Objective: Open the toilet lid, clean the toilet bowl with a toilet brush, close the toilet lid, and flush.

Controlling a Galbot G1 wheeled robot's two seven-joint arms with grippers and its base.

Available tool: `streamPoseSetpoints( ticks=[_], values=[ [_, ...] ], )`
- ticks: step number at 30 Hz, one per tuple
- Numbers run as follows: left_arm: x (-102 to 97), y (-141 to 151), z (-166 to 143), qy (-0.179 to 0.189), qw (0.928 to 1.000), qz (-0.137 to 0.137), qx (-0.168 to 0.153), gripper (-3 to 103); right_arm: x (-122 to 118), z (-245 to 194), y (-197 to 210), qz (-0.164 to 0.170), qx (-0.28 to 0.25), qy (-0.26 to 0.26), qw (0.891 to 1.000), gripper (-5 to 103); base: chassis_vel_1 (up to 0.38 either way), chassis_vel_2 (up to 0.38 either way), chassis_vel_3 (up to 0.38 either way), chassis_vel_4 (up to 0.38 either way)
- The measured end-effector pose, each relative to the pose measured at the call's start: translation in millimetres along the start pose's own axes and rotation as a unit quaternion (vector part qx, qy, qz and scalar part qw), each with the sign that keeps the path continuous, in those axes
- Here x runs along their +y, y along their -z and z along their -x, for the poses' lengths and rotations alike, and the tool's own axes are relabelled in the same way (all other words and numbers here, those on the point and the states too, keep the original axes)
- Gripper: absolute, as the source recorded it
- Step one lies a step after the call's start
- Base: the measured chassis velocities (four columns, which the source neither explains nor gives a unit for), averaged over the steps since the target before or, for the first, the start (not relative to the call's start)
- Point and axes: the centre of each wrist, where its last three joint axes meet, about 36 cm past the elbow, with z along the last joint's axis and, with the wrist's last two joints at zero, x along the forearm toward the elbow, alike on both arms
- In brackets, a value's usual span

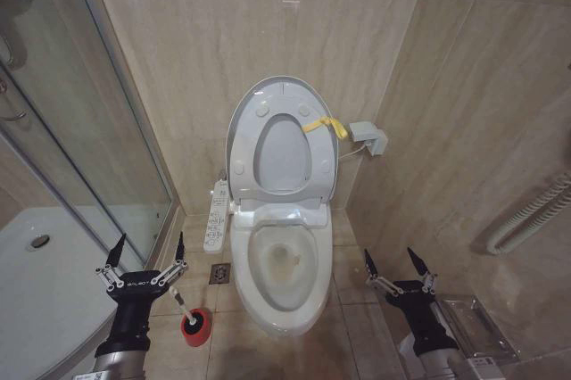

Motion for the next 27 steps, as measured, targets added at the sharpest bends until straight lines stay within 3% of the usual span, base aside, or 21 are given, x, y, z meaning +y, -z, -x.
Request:
streamPoseSetpoints(
  ticks=[10, 14, 18, 22, 27],
  values=[
    [0.0, 0.0, 0.0, 0.000, 1.0000, 0.000, 0.002, 100, 0.0, 0.0, 0.0, 0.000, 0.000, 0.000, 1.000, 100, 0.000, 0.000, 0.000, 0.000],
    [2.0, -0.7, -0.7, 0.001, 0.9993, -0.005, 0.037, 100, 0.0, 0.0, 0.0, 0.000, 0.000, 0.000, 1.000, 100, 0.000, 0.000, 0.000, 0.000],
    [5.3, -2.8, -3.8, 0.002, 0.9950, -0.023, 0.097, 100, 0.0, 0.0, 0.0, 0.000, 0.000, 0.000, 1.000, 100, 0.000, 0.000, 0.000, 0.000],
    [6.3, -3.8, -5.7, 0.001, 0.9920, -0.036, 0.121, 100, 0.0, 0.0, 0.0, 0.000, 0.000, 0.000, 1.000, 100, 0.000, 0.000, 0.000, 0.000],
    [6.3, -4.0, -6.0, 0.001, 0.9916, -0.037, 0.124, 100, 0.0, 0.0, 0.0, 0.000, 0.000, 0.000, 1.000, 100, 0.000, 0.000, 0.000, 0.000]
  ],
)
